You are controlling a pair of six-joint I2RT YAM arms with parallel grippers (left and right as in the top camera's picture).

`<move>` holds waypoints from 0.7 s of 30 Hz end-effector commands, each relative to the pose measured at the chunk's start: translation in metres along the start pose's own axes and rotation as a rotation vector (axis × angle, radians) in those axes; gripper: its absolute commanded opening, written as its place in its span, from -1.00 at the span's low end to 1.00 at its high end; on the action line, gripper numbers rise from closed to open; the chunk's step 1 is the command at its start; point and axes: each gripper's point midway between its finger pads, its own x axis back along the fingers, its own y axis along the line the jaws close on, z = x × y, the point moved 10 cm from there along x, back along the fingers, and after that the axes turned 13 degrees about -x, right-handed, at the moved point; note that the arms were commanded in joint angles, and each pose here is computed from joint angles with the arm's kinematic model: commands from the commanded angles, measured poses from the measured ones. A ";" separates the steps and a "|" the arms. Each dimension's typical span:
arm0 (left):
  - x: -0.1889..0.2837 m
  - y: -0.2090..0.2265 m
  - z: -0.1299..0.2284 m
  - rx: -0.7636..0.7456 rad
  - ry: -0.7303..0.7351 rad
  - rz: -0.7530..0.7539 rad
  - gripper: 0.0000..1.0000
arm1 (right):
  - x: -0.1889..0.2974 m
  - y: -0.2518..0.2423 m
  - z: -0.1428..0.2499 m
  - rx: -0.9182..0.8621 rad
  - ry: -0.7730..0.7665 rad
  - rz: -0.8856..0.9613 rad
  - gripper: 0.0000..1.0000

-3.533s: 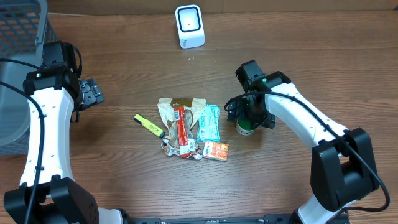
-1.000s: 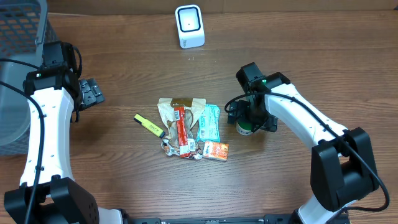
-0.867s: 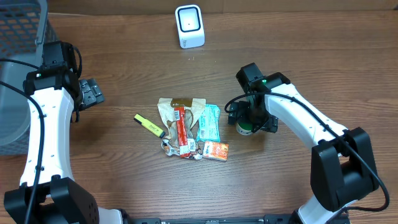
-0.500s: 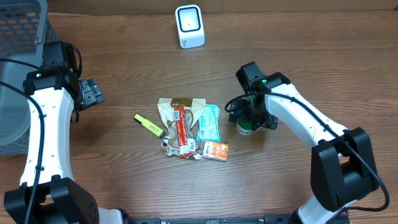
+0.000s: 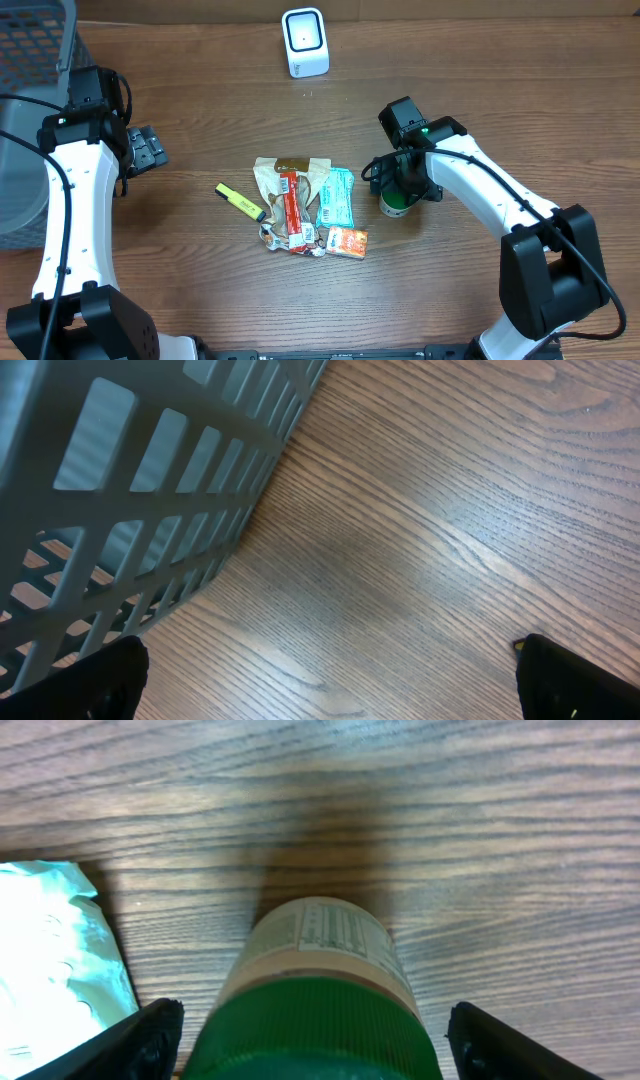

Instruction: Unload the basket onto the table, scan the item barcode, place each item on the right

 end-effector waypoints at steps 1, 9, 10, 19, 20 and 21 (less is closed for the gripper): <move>0.008 0.004 -0.003 -0.007 -0.029 -0.002 1.00 | -0.001 -0.001 0.002 -0.068 0.003 0.013 0.68; 0.008 0.004 -0.003 -0.007 -0.029 -0.002 1.00 | -0.001 -0.001 0.001 -0.293 -0.002 0.009 0.41; 0.008 0.004 -0.003 -0.007 -0.029 -0.002 1.00 | -0.001 -0.001 0.002 -0.313 -0.001 0.011 0.41; 0.008 0.004 -0.003 -0.007 -0.029 -0.002 1.00 | -0.001 0.000 0.001 -0.147 -0.004 0.007 0.12; 0.008 0.004 -0.003 -0.007 -0.029 -0.002 1.00 | -0.001 0.000 0.001 -0.078 -0.008 0.004 0.12; 0.008 0.004 -0.003 -0.007 -0.029 -0.002 1.00 | -0.001 -0.001 0.000 -0.014 -0.018 0.014 0.12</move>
